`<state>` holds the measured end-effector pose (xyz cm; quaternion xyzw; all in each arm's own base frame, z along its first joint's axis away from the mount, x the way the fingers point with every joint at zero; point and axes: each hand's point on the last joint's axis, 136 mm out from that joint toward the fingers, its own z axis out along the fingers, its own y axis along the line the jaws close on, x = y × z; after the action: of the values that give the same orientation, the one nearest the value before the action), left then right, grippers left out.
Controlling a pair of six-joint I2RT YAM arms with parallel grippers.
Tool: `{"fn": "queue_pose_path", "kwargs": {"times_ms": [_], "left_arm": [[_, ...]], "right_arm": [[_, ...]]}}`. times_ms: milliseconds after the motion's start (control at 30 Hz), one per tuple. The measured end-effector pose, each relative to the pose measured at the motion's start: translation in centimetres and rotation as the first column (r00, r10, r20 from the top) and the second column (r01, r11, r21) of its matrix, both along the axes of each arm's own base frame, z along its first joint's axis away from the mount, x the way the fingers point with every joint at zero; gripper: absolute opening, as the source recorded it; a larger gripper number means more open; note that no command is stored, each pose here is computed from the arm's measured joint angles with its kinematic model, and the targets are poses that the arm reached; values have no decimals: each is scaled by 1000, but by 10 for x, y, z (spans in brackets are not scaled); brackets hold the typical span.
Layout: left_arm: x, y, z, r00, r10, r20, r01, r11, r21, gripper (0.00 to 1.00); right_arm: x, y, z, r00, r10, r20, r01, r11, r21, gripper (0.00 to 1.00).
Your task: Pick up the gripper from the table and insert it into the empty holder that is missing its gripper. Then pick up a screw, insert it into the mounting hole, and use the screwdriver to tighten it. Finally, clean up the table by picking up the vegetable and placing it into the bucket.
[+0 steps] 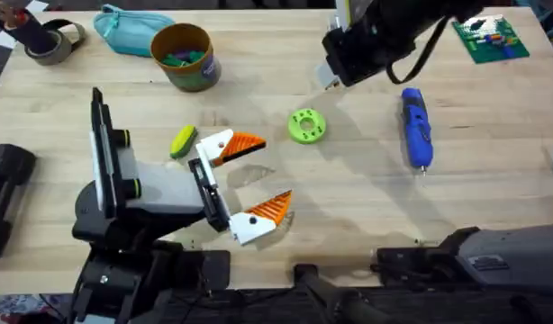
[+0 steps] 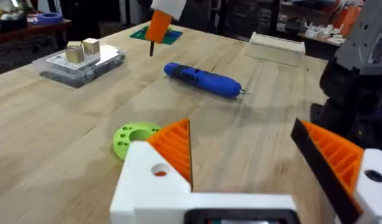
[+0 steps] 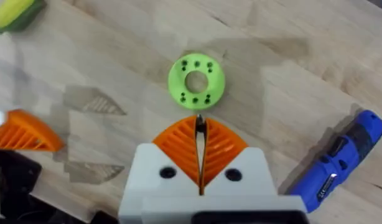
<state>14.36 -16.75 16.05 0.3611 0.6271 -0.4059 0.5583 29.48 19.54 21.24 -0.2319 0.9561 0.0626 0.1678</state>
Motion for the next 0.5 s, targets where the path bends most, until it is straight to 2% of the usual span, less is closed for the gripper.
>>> {"fn": "queue_pose_path", "kwargs": {"times_ms": [333, 500], "left_arm": [[0, 0, 0, 1000, 0, 0, 0, 1000, 0, 986], [0, 0, 0, 1000, 0, 0, 0, 1000, 0, 986]], "right_arm": [[-9, 25, 43, 993, 88, 74, -91, 995, 38, 7], [-24, 51, 57, 974, 194, 118, -201, 978, 50, 7]]}}
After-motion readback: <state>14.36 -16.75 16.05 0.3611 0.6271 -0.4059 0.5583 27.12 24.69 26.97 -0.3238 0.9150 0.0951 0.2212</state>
